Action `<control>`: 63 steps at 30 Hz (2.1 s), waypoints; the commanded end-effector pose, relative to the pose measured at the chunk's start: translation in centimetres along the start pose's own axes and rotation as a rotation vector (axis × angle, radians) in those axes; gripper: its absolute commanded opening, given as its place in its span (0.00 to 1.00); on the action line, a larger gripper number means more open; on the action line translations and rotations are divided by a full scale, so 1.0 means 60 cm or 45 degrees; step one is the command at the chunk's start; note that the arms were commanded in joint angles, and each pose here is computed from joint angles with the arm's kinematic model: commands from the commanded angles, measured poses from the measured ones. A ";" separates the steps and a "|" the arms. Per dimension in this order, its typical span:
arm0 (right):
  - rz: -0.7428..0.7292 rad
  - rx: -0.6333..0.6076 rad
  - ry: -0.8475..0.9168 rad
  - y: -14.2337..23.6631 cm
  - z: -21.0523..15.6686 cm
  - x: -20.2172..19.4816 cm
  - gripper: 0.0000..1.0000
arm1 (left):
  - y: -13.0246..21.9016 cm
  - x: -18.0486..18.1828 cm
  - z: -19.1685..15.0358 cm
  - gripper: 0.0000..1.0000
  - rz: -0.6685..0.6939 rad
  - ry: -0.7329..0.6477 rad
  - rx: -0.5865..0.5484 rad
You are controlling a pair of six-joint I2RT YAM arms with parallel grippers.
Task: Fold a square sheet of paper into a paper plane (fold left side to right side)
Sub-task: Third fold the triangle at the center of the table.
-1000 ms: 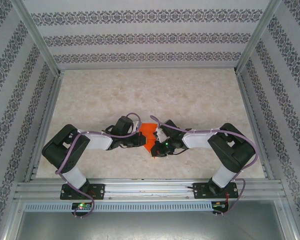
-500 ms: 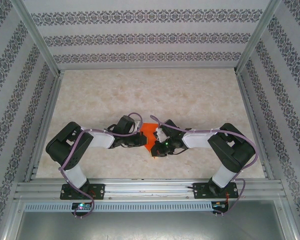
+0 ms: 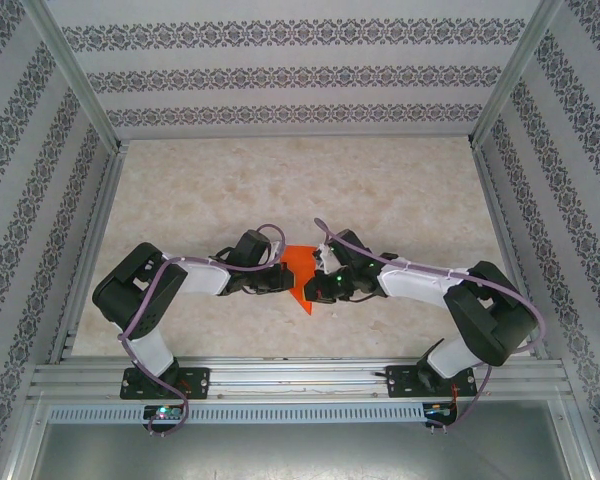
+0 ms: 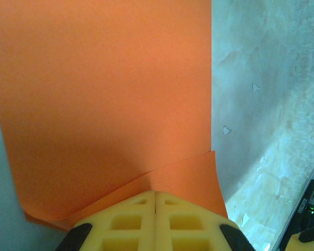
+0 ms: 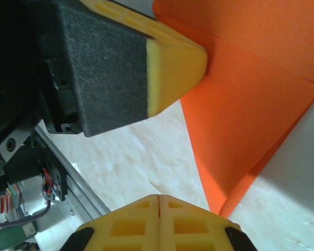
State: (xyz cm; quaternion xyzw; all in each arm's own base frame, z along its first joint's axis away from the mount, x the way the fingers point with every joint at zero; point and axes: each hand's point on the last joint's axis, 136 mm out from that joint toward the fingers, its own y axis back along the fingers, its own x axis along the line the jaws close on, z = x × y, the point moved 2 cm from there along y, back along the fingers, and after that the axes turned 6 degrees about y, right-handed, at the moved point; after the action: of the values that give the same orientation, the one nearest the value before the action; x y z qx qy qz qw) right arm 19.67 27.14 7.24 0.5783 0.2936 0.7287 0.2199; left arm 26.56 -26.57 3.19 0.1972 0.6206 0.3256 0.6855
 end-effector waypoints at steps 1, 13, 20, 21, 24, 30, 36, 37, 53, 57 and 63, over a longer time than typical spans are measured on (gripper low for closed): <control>-0.003 -0.020 -0.046 -0.009 0.010 0.005 0.00 | -0.005 0.055 -0.028 0.00 0.127 0.120 0.041; -0.097 -0.044 -0.099 -0.059 0.022 -0.006 0.00 | -0.008 0.057 -0.030 0.00 0.125 0.126 0.047; -0.157 -0.055 -0.110 -0.062 0.025 -0.022 0.00 | -0.007 0.057 -0.030 0.00 0.126 0.125 0.048; -0.169 -0.054 -0.109 -0.061 0.024 -0.025 0.00 | -0.007 0.057 -0.030 0.00 0.126 0.126 0.048; -0.196 -0.050 -0.114 -0.060 0.020 -0.033 0.00 | -0.008 0.058 -0.030 0.00 0.129 0.127 0.051; -0.260 -0.017 -0.129 -0.059 0.006 -0.053 0.00 | -0.008 0.058 -0.030 0.00 0.130 0.126 0.052; -0.323 0.007 -0.131 -0.056 -0.004 -0.069 0.00 | -0.008 0.057 -0.029 0.00 0.130 0.125 0.052; -0.333 0.009 -0.127 -0.054 -0.005 -0.070 0.00 | -0.008 0.057 -0.029 0.00 0.132 0.126 0.053; -0.516 0.092 -0.127 -0.045 -0.034 -0.120 0.00 | 0.044 -0.015 -0.014 0.04 -0.053 -0.029 -0.064; -0.547 0.101 -0.122 -0.044 -0.035 -0.124 0.00 | 0.036 -0.021 -0.031 0.02 -0.088 -0.026 -0.027; -0.557 0.116 -0.118 -0.046 -0.035 -0.124 0.00 | 0.016 -0.037 -0.038 0.02 -0.141 -0.031 -0.018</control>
State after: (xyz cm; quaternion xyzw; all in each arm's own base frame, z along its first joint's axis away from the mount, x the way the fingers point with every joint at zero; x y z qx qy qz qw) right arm 21.05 27.09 2.98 0.5526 0.3621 0.6802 0.3177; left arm 24.06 -26.63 4.61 0.1772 0.6216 0.3058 0.6991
